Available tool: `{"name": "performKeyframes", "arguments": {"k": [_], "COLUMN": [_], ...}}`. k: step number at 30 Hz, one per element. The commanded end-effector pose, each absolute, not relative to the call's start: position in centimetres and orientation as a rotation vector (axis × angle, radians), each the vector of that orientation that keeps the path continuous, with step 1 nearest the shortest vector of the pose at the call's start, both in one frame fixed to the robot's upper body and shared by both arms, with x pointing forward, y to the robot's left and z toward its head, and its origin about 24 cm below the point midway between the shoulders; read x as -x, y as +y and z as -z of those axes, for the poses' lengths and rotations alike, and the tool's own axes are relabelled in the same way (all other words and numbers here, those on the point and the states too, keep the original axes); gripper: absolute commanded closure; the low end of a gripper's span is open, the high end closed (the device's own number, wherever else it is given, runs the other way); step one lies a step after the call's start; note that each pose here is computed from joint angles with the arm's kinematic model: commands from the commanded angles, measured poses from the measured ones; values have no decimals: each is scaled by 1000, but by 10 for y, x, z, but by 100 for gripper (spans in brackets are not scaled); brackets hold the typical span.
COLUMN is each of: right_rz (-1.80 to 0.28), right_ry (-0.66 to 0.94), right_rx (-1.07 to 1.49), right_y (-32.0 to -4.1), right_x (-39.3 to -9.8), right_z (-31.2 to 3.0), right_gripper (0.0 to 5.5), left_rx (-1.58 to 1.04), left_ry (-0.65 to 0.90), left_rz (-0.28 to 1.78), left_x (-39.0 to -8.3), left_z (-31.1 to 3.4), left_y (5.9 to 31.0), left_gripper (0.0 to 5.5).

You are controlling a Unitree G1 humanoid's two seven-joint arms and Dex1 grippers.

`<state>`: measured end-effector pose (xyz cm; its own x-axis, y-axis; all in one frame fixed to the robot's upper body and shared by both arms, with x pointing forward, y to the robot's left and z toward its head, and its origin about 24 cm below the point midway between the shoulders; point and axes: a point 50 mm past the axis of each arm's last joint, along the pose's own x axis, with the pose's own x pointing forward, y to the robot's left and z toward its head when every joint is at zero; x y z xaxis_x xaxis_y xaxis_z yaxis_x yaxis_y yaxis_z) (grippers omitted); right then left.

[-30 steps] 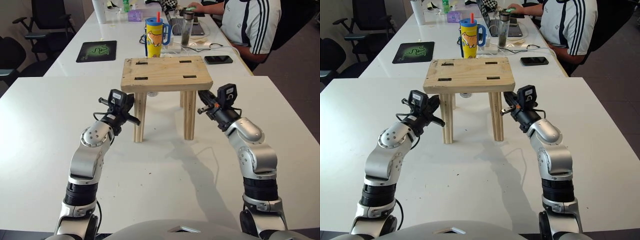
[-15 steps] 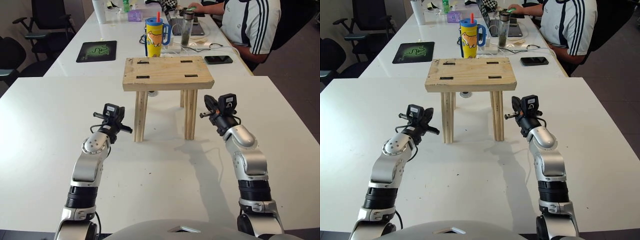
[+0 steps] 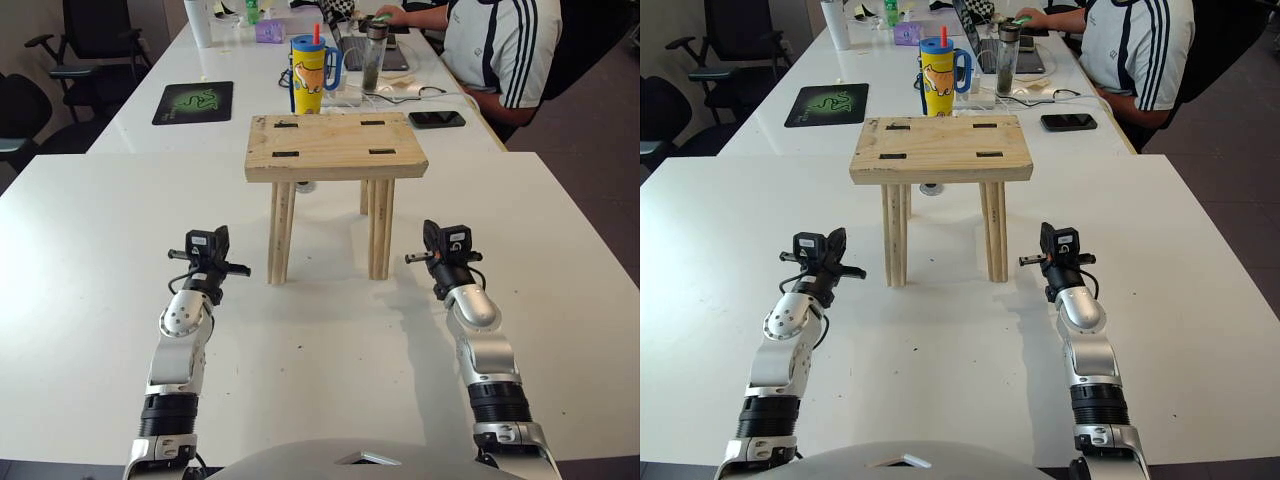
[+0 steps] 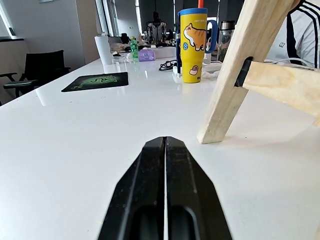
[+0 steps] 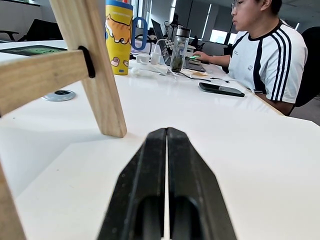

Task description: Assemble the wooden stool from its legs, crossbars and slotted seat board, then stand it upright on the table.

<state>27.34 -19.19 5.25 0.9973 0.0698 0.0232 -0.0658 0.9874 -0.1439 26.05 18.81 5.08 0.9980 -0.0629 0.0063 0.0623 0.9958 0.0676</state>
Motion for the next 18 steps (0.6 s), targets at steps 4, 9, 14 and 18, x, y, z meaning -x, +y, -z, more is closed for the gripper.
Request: {"name": "performKeyframes", "arguments": {"k": [4,9,14,18], "right_rz": [-56,-60,-63,-63], "right_ry": [-12,-4,6,7], "right_rx": [152,155,155,153], "right_y": [-191,-190,-191,-190], "right_x": [-268,-268,-268,-270], "right_z": [-42,-40,-38,-39], "right_gripper": [550,550,550,550], "left_rx": [-86,-82,-87,-88], "left_ry": [0,-2,-8,-11], "left_rz": [42,45,48,49], "left_x": [-256,-256,-257,-258], "left_z": [-42,-43,-44,-45], "left_y": [190,188,187,187], "left_gripper": [549,549,549,549]}}
